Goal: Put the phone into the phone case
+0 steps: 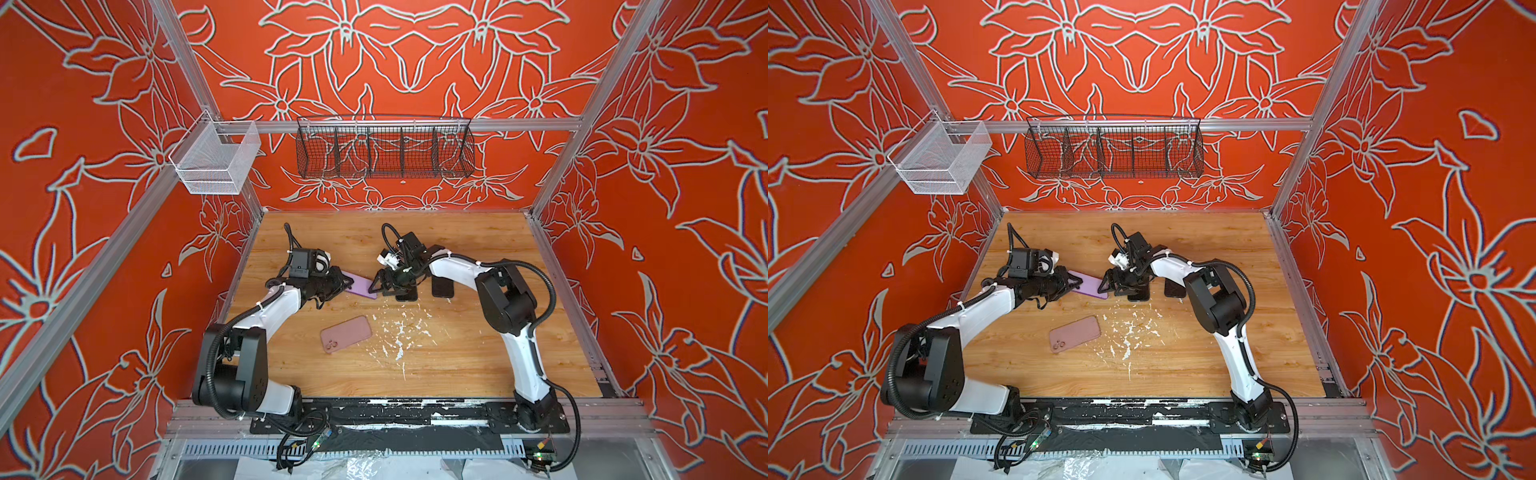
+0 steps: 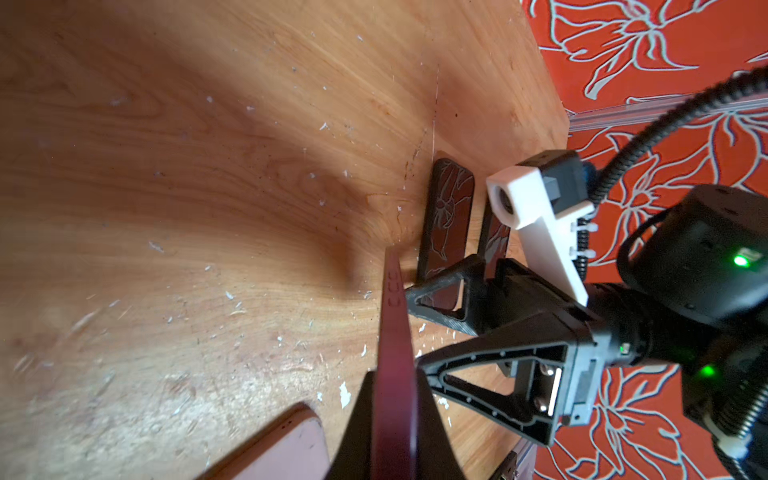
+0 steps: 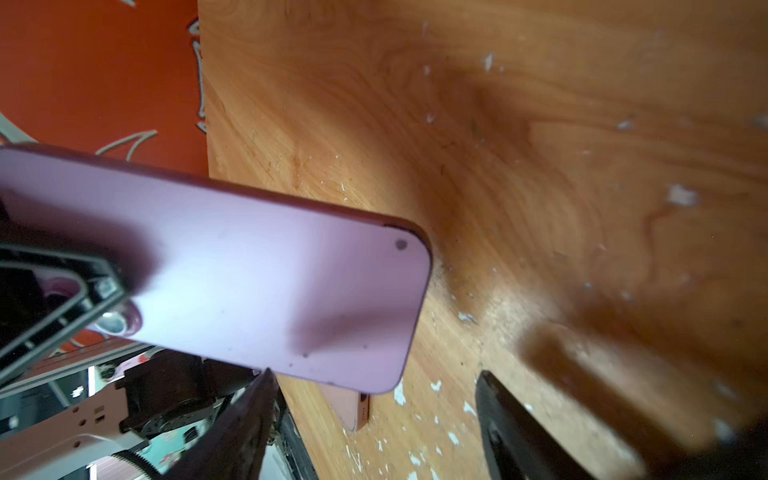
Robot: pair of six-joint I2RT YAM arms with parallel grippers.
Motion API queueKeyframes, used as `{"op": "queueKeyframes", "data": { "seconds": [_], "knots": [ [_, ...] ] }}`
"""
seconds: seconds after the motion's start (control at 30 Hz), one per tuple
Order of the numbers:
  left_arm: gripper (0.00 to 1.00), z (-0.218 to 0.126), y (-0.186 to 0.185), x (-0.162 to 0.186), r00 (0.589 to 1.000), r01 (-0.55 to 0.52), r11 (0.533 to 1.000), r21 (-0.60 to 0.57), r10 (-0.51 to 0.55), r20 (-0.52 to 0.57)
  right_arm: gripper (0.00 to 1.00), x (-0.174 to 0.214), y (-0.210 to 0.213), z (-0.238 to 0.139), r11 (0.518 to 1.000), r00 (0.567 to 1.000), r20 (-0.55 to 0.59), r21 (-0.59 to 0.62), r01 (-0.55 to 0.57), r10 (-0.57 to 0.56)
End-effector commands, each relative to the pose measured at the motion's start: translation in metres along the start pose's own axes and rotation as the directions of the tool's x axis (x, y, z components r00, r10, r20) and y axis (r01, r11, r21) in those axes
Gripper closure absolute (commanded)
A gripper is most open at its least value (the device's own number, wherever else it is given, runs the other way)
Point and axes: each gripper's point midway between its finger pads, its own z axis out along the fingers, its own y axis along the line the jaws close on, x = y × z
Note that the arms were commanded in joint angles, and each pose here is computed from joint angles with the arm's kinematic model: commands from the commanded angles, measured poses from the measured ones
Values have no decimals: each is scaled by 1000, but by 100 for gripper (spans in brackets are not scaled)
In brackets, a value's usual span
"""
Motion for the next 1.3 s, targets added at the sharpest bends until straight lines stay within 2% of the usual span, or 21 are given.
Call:
{"op": "queueKeyframes", "data": {
  "seconds": [0.0, 0.13, 0.23, 0.3, 0.4, 0.43, 0.57, 0.67, 0.77, 0.9, 1.0, 1.13, 1.27],
  "knots": [
    [93, -24, -26, -11, 999, 0, 1000, 5, 0, 44, 24, -5, 19, -45, 983, 987, 84, 133, 125, -137],
    [93, -39, -31, -10, 997, 77, 996, -54, -75, 26, 24, -2, 30, -93, 935, 940, 194, 277, 221, -280],
    [93, -47, -39, -5, 990, 142, 988, -67, -143, -15, 25, 10, 40, -128, 860, 859, 259, 395, 324, -443],
    [93, -48, -46, -1, 984, 168, 984, -51, -171, -46, 26, 20, 46, -148, 792, 779, 290, 470, 390, -556],
    [93, -52, -60, 3, 976, 202, 979, -7, -202, -80, 27, 39, 50, -171, 638, 606, 296, 599, 484, -738],
    [93, -53, -65, 5, 973, 214, 977, 11, -212, -93, 27, 44, 53, -178, 577, 529, 298, 643, 504, -794],
    [93, -58, -89, 12, 963, 236, 969, 69, -224, -148, 27, 69, 59, -187, 373, 275, 259, 742, 557, -926],
    [93, -62, -106, 21, 955, 239, 967, 87, -217, -203, 29, 81, 65, -181, 288, 166, 236, 752, 593, -957],
    [93, -65, -118, 28, 940, 259, 959, 112, -224, -257, 31, 83, 74, -179, 254, 111, 235, 767, 590, -966],
    [93, -70, -128, 34, 923, 295, 945, 138, -245, -296, 30, 85, 91, -182, 243, 32, 276, 780, 577, -961],
    [92, -74, -133, 38, 915, 309, 939, 148, -251, -317, 31, 86, 99, -178, 216, -3, 268, 781, 587, -963],
    [92, -77, -137, 42, 904, 325, 933, 153, -259, -341, 31, 90, 106, -168, 154, -54, 235, 777, 610, -970],
    [92, -80, -138, 44, 898, 337, 930, 147, -271, -346, 31, 95, 111, -158, 116, -85, 218, 764, 635, -972]
  ]
}}
